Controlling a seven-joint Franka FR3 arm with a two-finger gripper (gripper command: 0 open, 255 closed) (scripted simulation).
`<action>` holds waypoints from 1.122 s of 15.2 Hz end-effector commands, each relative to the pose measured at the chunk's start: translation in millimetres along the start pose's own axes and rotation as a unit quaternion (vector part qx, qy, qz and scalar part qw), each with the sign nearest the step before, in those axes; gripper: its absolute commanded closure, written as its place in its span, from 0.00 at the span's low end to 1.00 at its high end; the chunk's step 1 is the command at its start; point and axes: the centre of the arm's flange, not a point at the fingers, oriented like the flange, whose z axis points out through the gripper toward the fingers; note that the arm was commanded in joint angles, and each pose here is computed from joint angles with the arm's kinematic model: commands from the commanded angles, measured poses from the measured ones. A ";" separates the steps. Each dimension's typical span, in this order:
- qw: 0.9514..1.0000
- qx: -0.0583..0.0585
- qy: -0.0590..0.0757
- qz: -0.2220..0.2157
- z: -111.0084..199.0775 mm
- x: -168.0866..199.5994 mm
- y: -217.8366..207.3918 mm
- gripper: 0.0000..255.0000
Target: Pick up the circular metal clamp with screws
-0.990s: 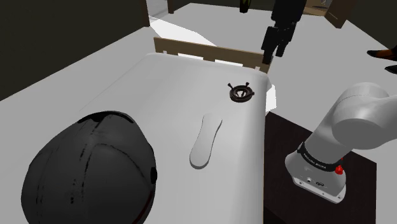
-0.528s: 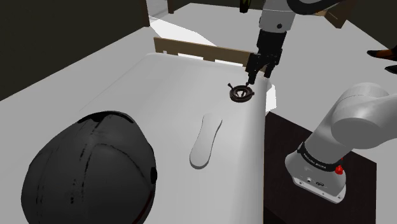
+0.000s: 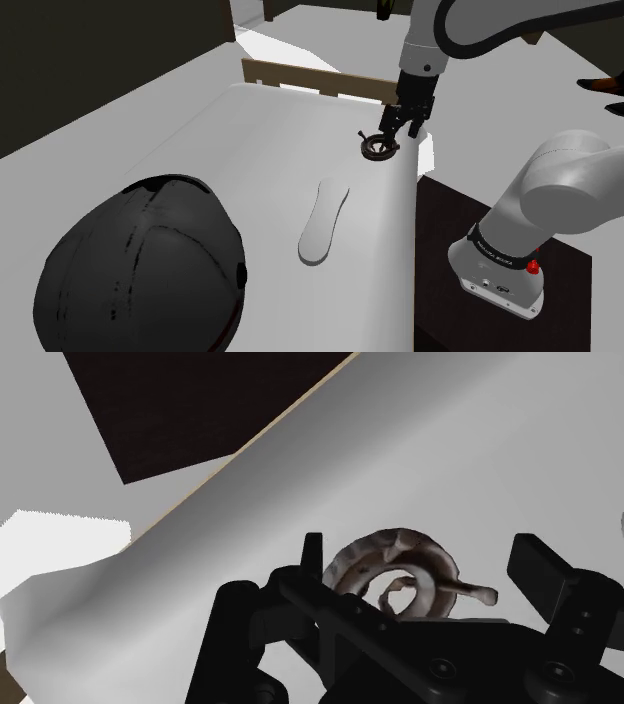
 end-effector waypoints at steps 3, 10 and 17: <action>1.000 0.000 0.000 0.000 4.6 0.4 0.7 1.00; 1.000 0.000 0.000 0.000 4.7 0.2 0.5 1.00; 1.000 0.000 0.000 0.000 -27.1 -2.3 -1.9 1.00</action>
